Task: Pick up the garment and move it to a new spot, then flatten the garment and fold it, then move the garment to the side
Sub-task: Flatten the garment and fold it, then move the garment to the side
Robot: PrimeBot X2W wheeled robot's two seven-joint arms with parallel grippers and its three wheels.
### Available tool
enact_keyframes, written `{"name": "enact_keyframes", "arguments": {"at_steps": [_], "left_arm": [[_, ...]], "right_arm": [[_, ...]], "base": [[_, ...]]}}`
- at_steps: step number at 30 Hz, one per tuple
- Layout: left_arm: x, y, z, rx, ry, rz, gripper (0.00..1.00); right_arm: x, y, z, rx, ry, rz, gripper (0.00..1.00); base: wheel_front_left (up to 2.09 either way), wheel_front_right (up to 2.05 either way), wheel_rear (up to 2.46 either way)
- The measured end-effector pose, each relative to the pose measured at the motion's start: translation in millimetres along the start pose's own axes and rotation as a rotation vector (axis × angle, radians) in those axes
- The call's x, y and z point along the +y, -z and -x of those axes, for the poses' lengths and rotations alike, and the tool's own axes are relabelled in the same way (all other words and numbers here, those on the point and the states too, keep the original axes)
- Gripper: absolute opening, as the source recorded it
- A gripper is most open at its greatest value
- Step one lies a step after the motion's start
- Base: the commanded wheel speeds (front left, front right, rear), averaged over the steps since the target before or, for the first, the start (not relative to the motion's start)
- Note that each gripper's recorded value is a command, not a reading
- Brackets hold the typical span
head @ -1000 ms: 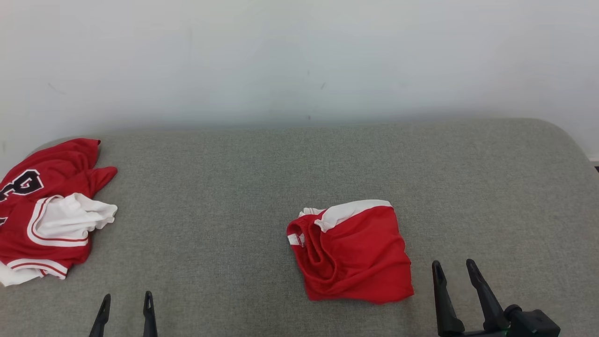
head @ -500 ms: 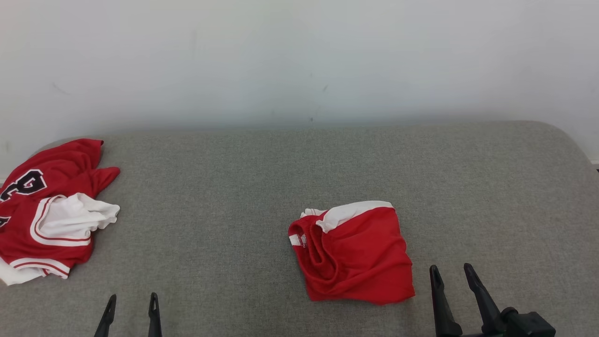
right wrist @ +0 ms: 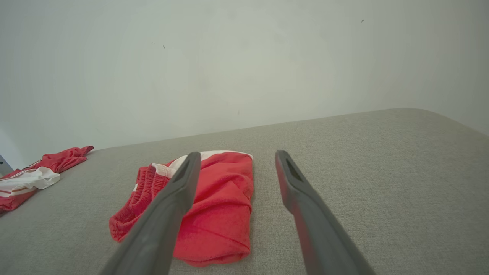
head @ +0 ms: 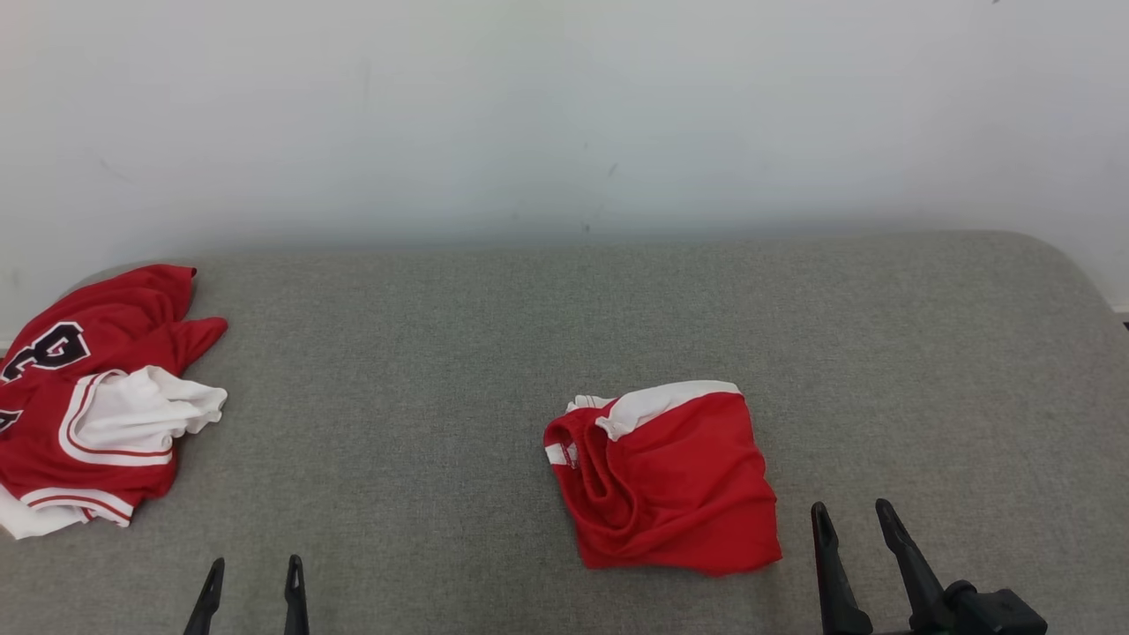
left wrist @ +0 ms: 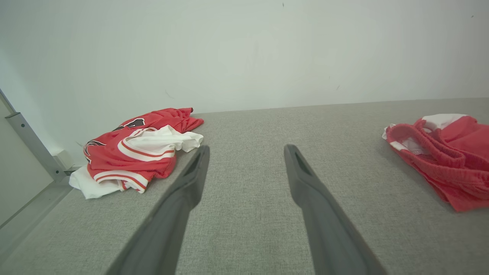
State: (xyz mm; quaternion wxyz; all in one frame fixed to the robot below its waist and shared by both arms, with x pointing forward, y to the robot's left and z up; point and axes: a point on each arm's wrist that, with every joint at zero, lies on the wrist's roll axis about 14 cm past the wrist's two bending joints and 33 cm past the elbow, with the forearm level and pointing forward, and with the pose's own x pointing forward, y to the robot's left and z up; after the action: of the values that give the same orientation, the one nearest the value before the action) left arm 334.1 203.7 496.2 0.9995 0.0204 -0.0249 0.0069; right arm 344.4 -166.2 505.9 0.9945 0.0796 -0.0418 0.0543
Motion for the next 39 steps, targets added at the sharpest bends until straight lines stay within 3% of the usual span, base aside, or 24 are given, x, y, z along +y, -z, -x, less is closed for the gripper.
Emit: {"name": "enact_keyframes", "arguments": {"at_steps": [12,18,22,28,39], "left_arm": [[0.9,1.8,2.0,0.006,-0.006,0.006,1.0],[-0.4,4.1,0.3,0.013,-0.003,0.008,1.0],[-0.8,4.5,-2.0,0.015,-0.003,0.01,1.0],[2.3,9.0,-2.7,0.029,-0.015,0.012,1.0],[8.0,20.3,-17.8,0.064,-0.036,0.013,1.0]], "right_arm": [[6.8,-0.7,-3.3,0.0,-0.031,0.019,1.0],[22.0,-22.3,-37.7,-0.062,-0.104,0.054,1.0],[18.8,-13.9,-60.9,-0.021,-0.12,0.092,1.0],[7.6,8.6,-86.4,0.088,-0.107,0.116,1.0],[-9.2,88.0,-102.0,0.372,-0.067,0.081,1.0]], "base": [[0.0,0.0,0.0],[0.0,0.0,0.0],[0.0,0.0,0.0],[0.0,0.0,0.0],[0.0,0.0,0.0]]}}
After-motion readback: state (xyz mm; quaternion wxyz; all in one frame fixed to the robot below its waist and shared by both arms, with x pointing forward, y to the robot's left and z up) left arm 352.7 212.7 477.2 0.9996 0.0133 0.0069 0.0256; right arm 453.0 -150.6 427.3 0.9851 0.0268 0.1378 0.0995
